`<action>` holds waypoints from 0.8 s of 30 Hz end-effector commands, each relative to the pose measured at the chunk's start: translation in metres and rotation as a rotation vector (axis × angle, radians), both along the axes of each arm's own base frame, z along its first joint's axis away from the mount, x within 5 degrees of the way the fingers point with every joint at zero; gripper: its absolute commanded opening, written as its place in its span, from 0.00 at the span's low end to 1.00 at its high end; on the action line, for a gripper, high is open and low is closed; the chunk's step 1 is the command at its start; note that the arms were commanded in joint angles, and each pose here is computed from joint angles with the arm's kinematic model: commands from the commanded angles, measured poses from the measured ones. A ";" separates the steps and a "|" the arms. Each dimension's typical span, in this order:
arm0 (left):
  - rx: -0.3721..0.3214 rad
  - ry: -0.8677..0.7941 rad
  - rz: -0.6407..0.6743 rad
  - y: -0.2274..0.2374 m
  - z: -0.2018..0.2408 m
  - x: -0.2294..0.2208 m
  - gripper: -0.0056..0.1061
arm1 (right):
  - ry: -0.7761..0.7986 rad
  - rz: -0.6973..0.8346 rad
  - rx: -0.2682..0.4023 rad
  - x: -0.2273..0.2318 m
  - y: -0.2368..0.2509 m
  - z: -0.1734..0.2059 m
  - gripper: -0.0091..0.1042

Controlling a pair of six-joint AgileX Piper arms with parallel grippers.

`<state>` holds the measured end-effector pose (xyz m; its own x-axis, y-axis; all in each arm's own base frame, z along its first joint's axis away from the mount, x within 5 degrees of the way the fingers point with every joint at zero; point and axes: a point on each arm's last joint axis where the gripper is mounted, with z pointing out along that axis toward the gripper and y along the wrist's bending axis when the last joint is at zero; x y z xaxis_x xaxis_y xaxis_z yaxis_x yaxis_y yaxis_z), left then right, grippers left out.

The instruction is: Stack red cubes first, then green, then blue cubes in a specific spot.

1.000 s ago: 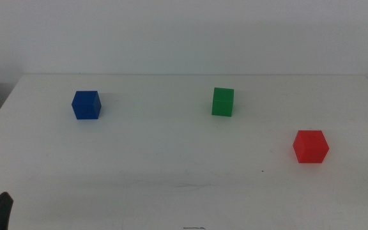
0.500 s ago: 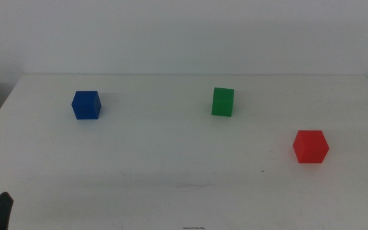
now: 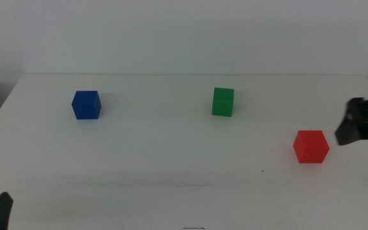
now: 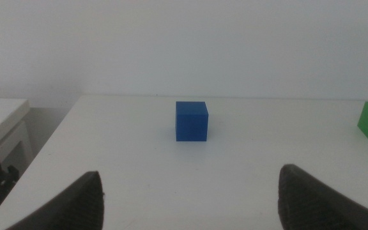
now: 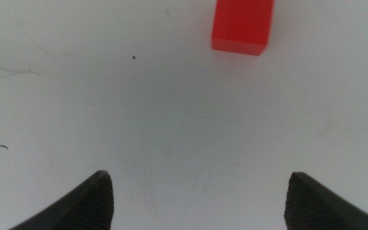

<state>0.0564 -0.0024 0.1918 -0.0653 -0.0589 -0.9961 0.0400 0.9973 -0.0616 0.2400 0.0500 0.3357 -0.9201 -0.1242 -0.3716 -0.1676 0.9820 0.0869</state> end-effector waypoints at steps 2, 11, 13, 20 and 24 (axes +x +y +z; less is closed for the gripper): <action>-0.013 -0.111 -0.002 0.000 0.010 -0.002 0.89 | -0.026 0.018 -0.012 0.018 0.006 0.005 0.91; -0.013 -0.111 -0.002 0.000 0.010 -0.002 0.89 | 0.097 0.027 -0.078 0.057 0.014 -0.014 0.91; -0.013 -0.111 -0.002 0.000 0.010 -0.002 0.89 | 0.118 0.011 -0.087 0.072 0.016 -0.015 0.91; -0.013 -0.111 -0.002 0.000 0.010 -0.002 0.89 | 0.178 -0.142 -0.105 0.110 0.013 -0.044 0.91; -0.013 -0.111 -0.002 0.000 0.010 -0.002 0.89 | 0.199 -0.160 -0.114 0.125 0.012 -0.064 0.91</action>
